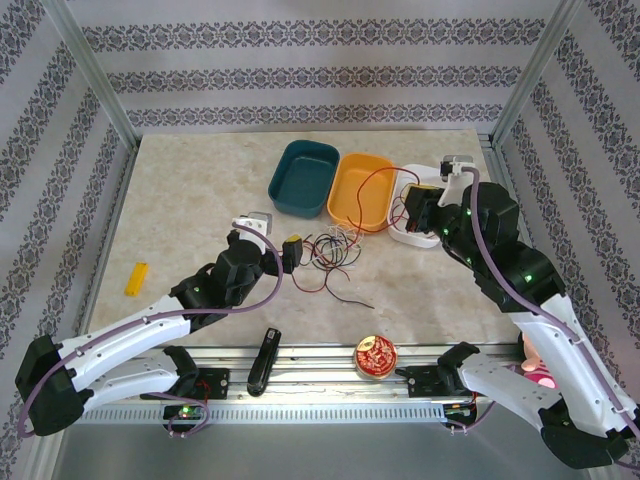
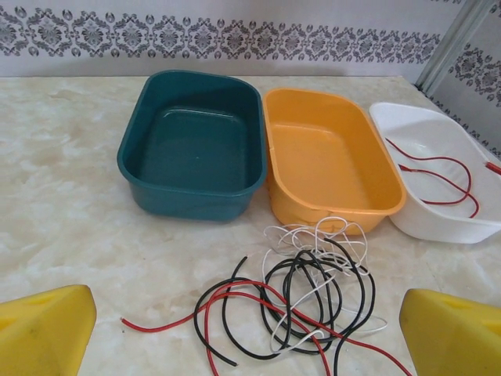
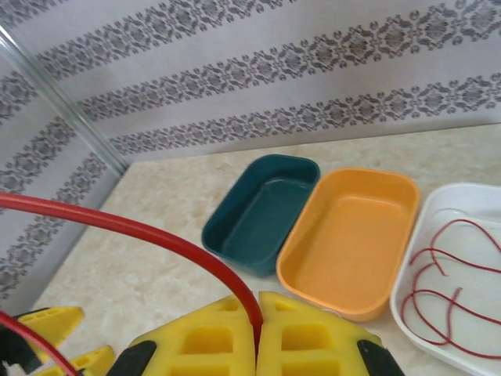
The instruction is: Untangle the cables
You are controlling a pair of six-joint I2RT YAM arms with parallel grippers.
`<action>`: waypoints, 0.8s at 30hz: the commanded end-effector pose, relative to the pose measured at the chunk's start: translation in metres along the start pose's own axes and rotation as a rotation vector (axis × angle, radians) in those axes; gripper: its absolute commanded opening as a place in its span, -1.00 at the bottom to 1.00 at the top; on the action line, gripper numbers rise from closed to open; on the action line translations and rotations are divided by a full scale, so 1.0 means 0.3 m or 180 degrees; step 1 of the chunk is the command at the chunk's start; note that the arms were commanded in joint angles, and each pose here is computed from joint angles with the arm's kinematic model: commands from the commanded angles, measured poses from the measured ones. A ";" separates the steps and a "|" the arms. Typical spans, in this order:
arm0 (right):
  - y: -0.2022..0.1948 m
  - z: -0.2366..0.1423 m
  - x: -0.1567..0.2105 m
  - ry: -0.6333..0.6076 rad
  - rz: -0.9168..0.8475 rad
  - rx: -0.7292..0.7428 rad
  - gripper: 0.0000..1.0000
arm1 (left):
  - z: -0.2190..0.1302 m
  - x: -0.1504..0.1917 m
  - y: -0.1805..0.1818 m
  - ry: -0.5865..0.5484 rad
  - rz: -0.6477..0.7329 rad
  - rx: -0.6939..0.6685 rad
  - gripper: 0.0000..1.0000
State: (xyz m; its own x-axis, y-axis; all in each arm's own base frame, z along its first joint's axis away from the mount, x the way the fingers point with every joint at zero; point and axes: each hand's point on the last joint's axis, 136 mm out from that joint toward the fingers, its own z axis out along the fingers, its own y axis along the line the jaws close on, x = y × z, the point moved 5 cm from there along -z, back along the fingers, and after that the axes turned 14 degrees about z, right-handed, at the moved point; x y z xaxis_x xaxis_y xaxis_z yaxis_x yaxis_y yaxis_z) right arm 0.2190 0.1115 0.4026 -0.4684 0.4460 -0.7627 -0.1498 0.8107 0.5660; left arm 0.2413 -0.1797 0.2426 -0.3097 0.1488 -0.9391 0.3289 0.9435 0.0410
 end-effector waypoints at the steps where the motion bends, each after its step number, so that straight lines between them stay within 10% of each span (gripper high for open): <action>1: -0.050 -0.004 -0.035 -0.0129 -0.0150 0.0420 -0.98 | -0.006 -0.018 0.028 -0.0138 -0.0144 -0.0132 0.99; 24: -0.476 0.189 -0.119 -0.0170 0.0212 0.1619 -1.00 | -0.056 0.020 0.075 -0.0127 -0.0204 -0.0274 0.99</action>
State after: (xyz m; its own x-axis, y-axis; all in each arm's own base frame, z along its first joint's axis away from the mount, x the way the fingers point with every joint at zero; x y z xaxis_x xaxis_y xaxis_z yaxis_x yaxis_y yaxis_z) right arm 0.2959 0.0025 0.3379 -0.4081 0.5069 -0.7593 0.3457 0.8556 0.3853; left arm 0.2315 -0.1598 0.2434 -0.2865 0.0995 -0.9529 0.2700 0.9627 0.0194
